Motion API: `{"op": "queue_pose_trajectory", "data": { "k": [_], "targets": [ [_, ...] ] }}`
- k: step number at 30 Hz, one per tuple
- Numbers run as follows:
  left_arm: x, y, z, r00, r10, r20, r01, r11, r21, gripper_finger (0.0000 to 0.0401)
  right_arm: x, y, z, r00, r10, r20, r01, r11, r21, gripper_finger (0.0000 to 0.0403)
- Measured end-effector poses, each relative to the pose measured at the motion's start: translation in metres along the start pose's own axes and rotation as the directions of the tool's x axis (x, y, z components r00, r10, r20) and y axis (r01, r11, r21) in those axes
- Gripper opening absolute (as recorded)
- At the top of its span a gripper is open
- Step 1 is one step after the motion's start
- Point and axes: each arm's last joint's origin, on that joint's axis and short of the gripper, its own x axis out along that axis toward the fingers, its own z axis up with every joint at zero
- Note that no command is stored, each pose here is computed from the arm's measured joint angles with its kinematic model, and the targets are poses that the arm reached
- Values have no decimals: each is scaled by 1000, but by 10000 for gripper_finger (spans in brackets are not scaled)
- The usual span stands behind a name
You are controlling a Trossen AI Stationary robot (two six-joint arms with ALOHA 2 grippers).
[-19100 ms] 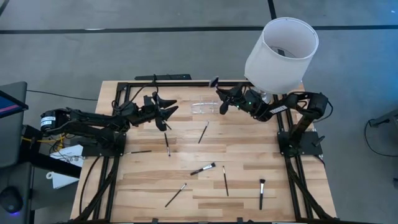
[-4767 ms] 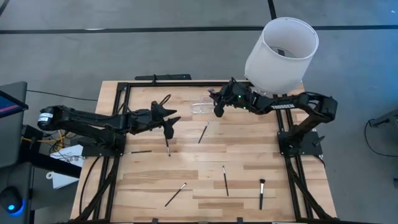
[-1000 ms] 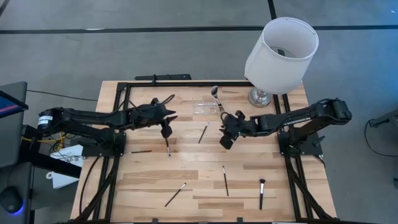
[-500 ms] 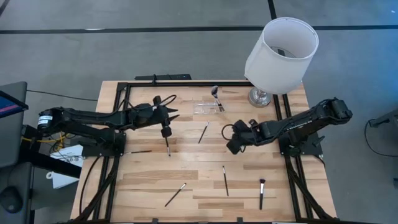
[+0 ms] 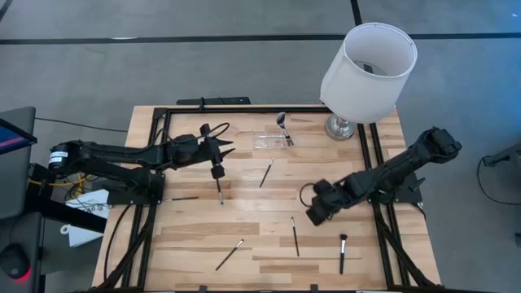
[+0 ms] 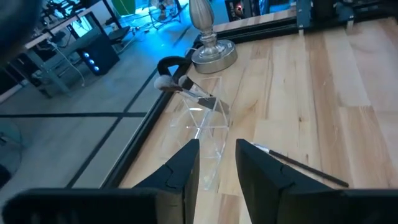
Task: Put items in baskets/containers
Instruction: Put the silver powder brush into the transparent organizer
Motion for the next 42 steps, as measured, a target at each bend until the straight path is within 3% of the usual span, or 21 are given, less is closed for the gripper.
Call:
{"op": "queue_pose_trajectory", "data": {
  "k": [4,8,14,20,28,32,37,42],
  "targets": [
    [-2,-5,1,1000,-13,-1,13,1000,-4,102,-1,-1,-26,982,-33,-185,49,995,86,71],
    [-4,-11,3,1000,6,-1,-6,1000,5,102,-1,-1,-48,959,-55,-277,100,983,151,71],
    [-7,-16,5,1000,-3,9,3,1000,11,102,7,8,-69,951,-33,-308,92,979,182,74],
    [-7,-15,5,999,39,-3,-39,999,11,102,26,18,-83,943,-16,-331,77,982,172,109],
    [-6,-13,4,997,72,-13,-72,997,9,102,51,17,-94,892,-116,-437,207,964,167,173],
    [-6,-13,4,997,72,-13,-72,997,9,102,55,16,-96,892,-135,-431,224,961,162,193],
    [-6,-13,4,997,72,-13,-72,997,9,102,55,15,-97,892,-145,-429,232,960,157,191],
    [-6,-13,4,997,72,-13,-72,997,9,102,53,8,-102,880,-219,-421,299,945,133,152]
  ]
}}
